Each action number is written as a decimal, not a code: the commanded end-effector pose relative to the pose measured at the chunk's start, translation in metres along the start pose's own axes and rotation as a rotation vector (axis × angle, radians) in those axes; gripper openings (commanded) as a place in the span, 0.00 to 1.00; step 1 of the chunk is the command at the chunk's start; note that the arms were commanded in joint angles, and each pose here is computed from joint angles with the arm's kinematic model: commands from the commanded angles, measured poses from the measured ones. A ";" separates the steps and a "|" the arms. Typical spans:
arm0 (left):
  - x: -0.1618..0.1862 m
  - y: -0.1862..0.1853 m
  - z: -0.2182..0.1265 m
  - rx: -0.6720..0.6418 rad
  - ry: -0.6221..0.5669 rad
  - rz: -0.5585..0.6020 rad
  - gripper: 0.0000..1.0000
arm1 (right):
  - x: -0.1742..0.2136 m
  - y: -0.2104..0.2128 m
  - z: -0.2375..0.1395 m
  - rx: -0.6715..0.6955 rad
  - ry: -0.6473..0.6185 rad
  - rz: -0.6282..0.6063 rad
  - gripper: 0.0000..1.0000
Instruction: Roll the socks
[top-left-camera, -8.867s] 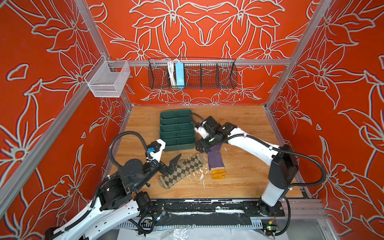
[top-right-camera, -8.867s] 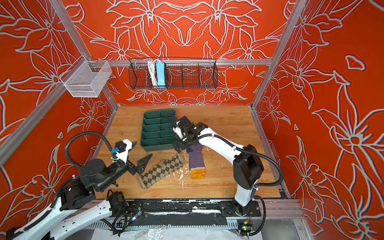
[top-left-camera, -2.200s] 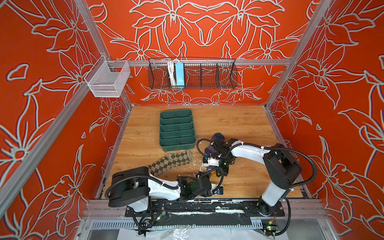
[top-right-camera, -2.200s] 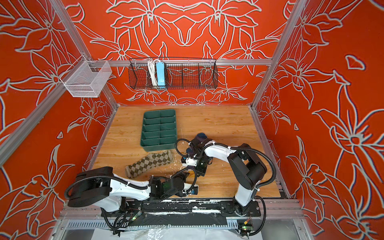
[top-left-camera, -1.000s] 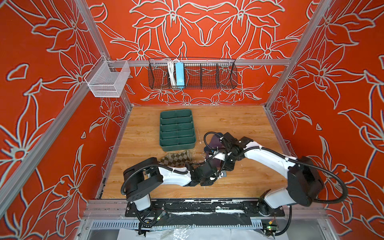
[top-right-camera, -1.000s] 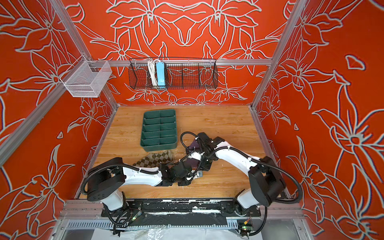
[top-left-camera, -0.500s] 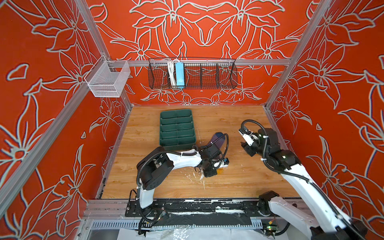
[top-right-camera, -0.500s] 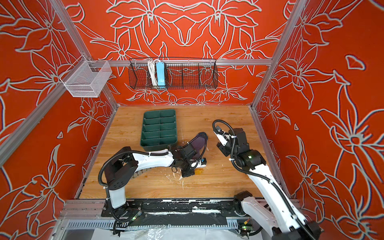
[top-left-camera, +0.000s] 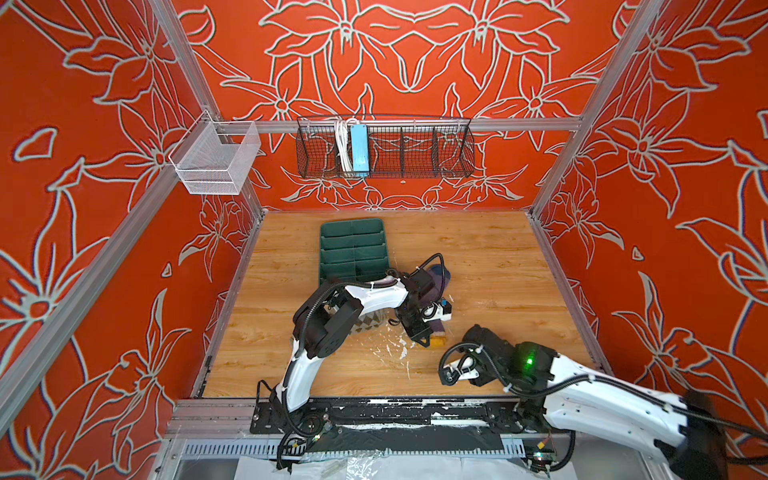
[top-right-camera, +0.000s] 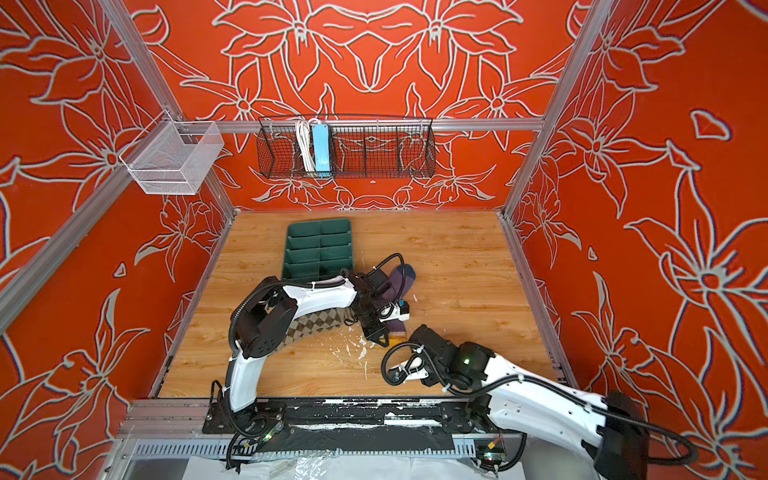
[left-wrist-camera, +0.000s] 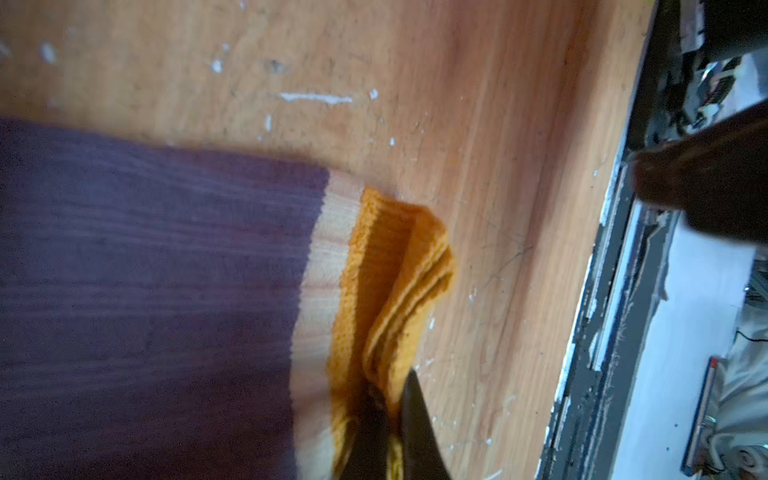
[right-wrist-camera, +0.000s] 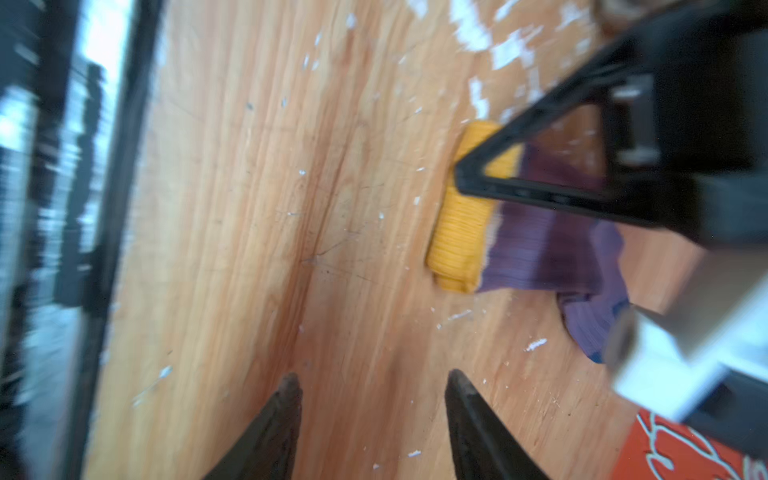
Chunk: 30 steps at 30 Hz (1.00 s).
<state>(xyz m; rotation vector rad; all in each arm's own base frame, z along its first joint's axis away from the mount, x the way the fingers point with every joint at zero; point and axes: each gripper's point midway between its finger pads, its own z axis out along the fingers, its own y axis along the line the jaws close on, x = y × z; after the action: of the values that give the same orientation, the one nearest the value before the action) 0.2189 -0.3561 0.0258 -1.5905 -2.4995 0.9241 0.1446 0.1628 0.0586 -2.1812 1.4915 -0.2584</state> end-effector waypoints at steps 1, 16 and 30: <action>0.033 0.002 0.016 0.050 0.126 -0.096 0.00 | -0.023 -0.044 0.015 0.179 0.008 -0.029 0.56; 0.025 -0.003 0.009 0.076 0.095 -0.097 0.00 | -0.019 -0.034 0.072 0.102 0.168 0.039 0.18; 0.004 0.018 -0.095 -0.397 -0.171 -0.032 0.40 | -0.035 0.009 0.039 -0.318 0.119 0.205 0.00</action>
<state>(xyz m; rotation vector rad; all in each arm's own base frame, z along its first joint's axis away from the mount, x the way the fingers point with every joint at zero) 0.2274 -0.3224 0.0661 -1.5941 -2.7157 0.7814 0.1745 0.2170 0.0279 -2.1501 1.7435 -0.2704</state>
